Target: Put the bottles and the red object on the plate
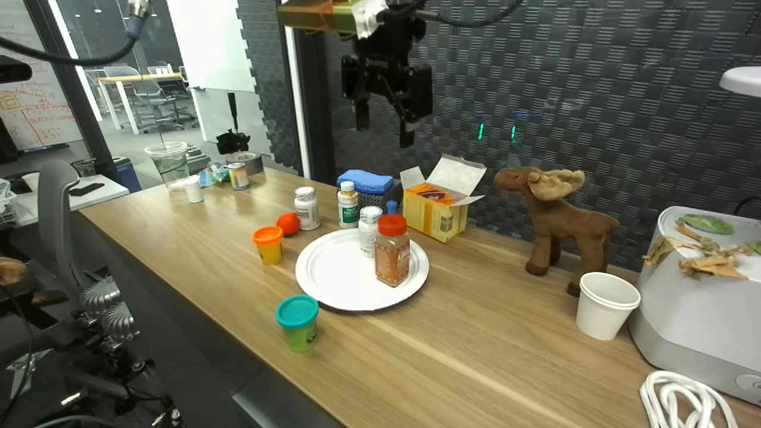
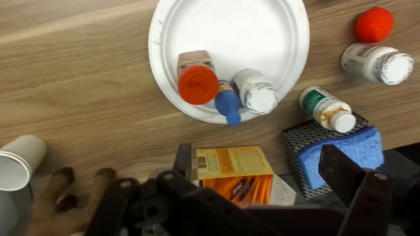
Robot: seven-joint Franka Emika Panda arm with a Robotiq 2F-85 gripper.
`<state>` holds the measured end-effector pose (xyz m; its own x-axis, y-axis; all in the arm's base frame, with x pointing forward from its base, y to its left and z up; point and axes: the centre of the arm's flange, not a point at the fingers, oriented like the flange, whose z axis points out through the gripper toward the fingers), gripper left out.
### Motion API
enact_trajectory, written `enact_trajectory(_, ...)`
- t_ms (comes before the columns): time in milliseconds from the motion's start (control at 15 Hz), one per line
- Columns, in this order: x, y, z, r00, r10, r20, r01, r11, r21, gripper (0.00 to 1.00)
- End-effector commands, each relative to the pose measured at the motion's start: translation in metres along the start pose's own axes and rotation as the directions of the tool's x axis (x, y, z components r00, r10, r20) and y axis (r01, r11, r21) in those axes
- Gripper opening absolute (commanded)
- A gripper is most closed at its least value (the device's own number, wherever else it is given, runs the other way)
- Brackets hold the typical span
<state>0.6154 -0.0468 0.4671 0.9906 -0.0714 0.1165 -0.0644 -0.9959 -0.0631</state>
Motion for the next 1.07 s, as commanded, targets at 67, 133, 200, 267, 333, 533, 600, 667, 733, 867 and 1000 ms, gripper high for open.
enact_trajectory(67,0.025,-0.080,-0.022,0.994,-0.110,-0.029,0.109,0.994,-0.020,1.00)
enact_trajectory(133,0.026,-0.094,-0.017,0.989,-0.147,-0.026,0.146,0.989,-0.033,1.00)
enact_trajectory(200,0.027,-0.105,-0.013,0.984,-0.174,-0.025,0.172,0.984,-0.045,1.00)
enact_trajectory(267,0.027,-0.112,-0.004,0.982,-0.191,-0.001,0.190,0.980,-0.052,1.00)
enact_trajectory(333,0.027,-0.116,0.006,0.978,-0.207,0.016,0.208,0.976,-0.060,1.00)
enact_trajectory(533,0.027,-0.126,0.040,0.969,-0.236,0.070,0.238,0.971,-0.029,1.00)
enact_trajectory(600,0.028,-0.128,0.051,0.967,-0.243,0.078,0.245,0.969,-0.024,1.00)
enact_trajectory(667,0.030,-0.130,0.062,0.966,-0.246,0.086,0.248,0.969,-0.017,1.00)
enact_trajectory(733,0.030,-0.131,0.070,0.964,-0.250,0.091,0.253,0.967,-0.015,1.00)
enact_trajectory(867,0.034,-0.133,0.084,0.962,-0.253,0.104,0.255,0.967,-0.002,1.00)
enact_trajectory(1000,0.040,-0.135,0.096,0.961,-0.252,0.116,0.252,0.968,0.017,1.00)
